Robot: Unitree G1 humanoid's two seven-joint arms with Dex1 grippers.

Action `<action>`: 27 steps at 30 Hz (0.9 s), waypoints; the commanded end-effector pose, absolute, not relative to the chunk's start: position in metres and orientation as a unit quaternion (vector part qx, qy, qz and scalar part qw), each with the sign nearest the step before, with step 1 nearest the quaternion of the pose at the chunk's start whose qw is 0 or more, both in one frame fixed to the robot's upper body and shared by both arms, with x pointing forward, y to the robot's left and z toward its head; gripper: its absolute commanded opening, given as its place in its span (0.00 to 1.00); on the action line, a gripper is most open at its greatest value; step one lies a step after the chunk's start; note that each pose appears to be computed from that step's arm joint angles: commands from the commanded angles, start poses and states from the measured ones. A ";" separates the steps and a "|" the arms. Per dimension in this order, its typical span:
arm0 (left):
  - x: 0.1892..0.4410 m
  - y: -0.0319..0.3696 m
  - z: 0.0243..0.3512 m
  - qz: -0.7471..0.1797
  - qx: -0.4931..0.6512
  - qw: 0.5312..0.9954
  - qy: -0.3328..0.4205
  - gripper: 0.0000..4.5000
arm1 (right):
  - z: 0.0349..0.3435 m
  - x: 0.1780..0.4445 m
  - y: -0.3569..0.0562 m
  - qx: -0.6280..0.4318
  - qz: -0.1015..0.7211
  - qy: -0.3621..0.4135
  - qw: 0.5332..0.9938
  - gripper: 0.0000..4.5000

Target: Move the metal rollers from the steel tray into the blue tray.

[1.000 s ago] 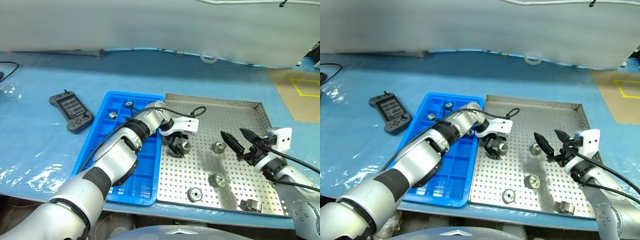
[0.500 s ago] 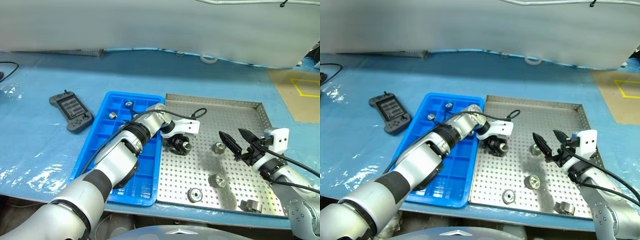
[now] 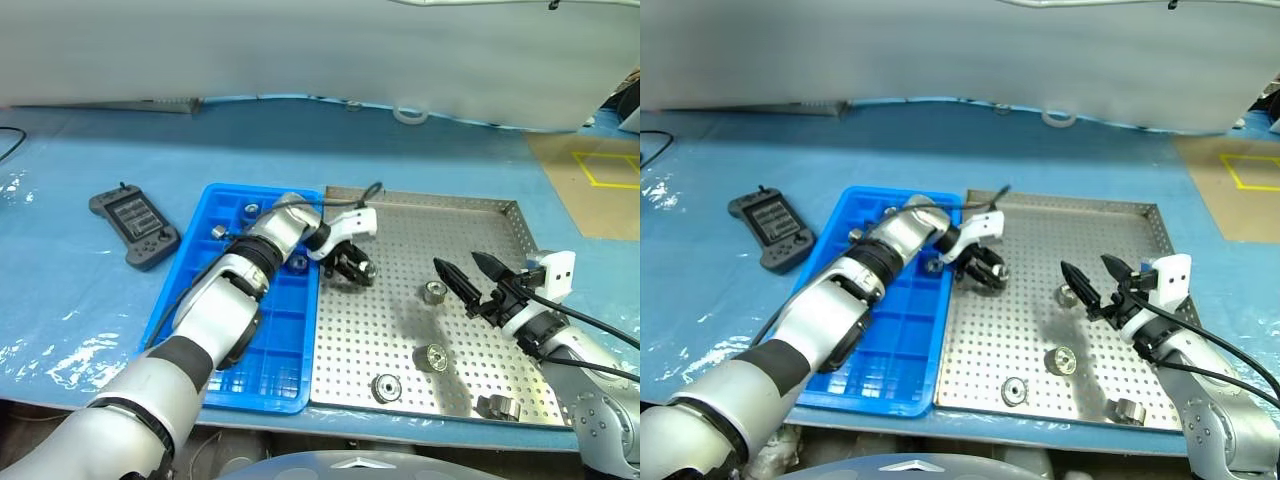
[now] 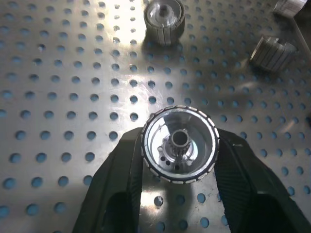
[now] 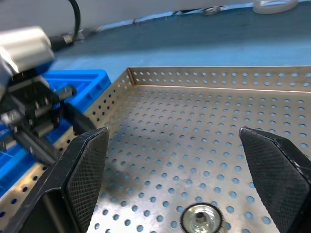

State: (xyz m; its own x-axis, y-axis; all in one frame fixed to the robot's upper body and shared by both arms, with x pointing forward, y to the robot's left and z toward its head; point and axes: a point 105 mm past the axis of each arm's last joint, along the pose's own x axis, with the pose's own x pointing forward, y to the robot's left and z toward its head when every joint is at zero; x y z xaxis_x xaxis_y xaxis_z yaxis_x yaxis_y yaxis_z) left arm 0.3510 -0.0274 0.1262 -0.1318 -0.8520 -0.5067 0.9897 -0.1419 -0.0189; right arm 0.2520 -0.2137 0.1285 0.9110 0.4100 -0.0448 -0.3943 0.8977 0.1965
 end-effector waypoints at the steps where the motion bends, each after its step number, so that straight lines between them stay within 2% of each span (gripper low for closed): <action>1: 0.357 -0.016 0.190 -0.732 0.153 0.658 0.086 0.38 | 0.153 0.251 -0.209 0.080 0.239 0.007 0.968 1.00; 5: 0.361 0.030 0.233 -0.695 0.064 0.714 0.055 0.38 | 0.156 0.255 -0.181 0.071 0.313 0.019 0.947 1.00; 9: 0.352 0.067 0.234 -0.657 0.044 0.750 0.056 0.38 | 0.156 0.262 -0.155 0.050 0.374 0.031 0.926 1.00; 15: 0.352 0.126 0.219 -0.532 0.040 0.846 0.018 0.38 | 0.163 0.276 -0.131 0.029 0.438 0.027 0.898 1.00; 18: 0.348 0.159 0.187 -0.439 0.030 0.898 0.015 0.38 | 0.158 0.287 -0.128 0.014 0.457 0.037 0.889 1.00; 22: 0.324 0.171 0.152 -0.412 0.024 0.910 0.050 0.38 | 0.164 0.289 -0.116 0.013 0.503 0.039 0.863 1.00; 27: 0.308 0.173 0.131 -0.395 0.019 0.916 0.071 0.38 | 0.159 0.287 -0.101 -0.004 0.554 0.060 0.830 1.00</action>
State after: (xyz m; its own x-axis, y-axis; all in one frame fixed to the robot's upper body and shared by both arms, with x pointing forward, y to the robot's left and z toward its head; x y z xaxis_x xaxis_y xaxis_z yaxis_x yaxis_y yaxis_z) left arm 0.3108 0.1773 0.1145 0.6712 -0.7148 -0.1963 0.7153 0.6940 -0.0819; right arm 0.2899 -0.1052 0.1574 0.4210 0.9027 -0.0887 -0.9003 0.4278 0.0807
